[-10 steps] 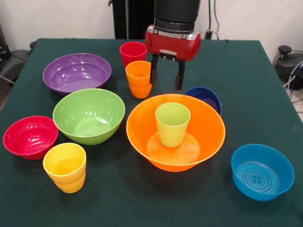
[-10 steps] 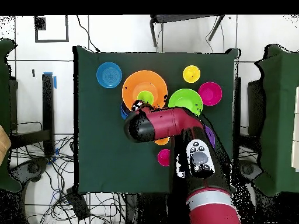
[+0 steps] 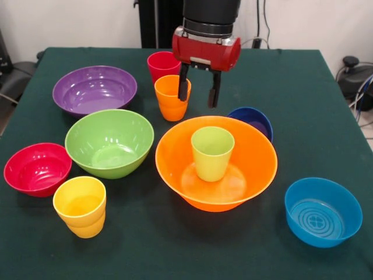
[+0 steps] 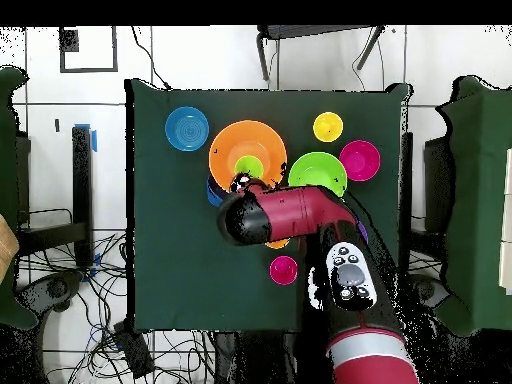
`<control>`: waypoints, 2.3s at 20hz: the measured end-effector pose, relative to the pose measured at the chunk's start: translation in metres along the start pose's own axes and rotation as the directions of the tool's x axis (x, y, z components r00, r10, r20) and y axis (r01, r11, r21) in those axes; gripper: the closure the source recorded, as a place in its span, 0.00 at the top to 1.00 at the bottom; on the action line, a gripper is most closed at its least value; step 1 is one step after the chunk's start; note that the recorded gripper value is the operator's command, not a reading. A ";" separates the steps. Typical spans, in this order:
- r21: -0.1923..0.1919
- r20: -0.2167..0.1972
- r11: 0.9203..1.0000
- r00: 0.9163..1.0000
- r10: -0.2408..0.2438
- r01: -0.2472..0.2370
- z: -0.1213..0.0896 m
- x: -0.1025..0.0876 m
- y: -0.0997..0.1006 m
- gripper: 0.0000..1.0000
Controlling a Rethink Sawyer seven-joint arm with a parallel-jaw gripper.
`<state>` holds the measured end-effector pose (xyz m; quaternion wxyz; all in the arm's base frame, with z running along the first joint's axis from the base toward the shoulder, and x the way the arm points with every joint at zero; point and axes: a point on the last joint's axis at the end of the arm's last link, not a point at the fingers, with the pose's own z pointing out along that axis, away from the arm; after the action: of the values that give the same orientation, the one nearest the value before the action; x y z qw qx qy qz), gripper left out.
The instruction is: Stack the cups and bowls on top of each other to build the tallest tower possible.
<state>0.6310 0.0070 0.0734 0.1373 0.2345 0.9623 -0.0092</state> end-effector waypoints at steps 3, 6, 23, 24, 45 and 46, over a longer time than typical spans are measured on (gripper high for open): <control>0.004 -0.023 1.000 1.000 0.013 -0.013 0.002 0.008 -0.010 1.00; 0.010 -0.066 0.999 0.997 0.032 -0.032 0.004 0.023 -0.026 1.00; 0.043 -0.209 0.999 0.977 0.027 -0.019 0.004 0.095 -0.077 1.00; 0.043 -0.209 0.999 0.978 0.025 -0.016 0.004 0.095 -0.076 1.00; 0.038 -0.229 0.996 0.971 -0.071 0.082 0.036 0.117 -0.063 1.00; 0.037 -0.227 0.995 0.970 -0.086 0.096 0.040 0.120 -0.062 1.00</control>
<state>0.5114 0.0023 -0.0001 0.0211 0.1929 0.9809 -0.0118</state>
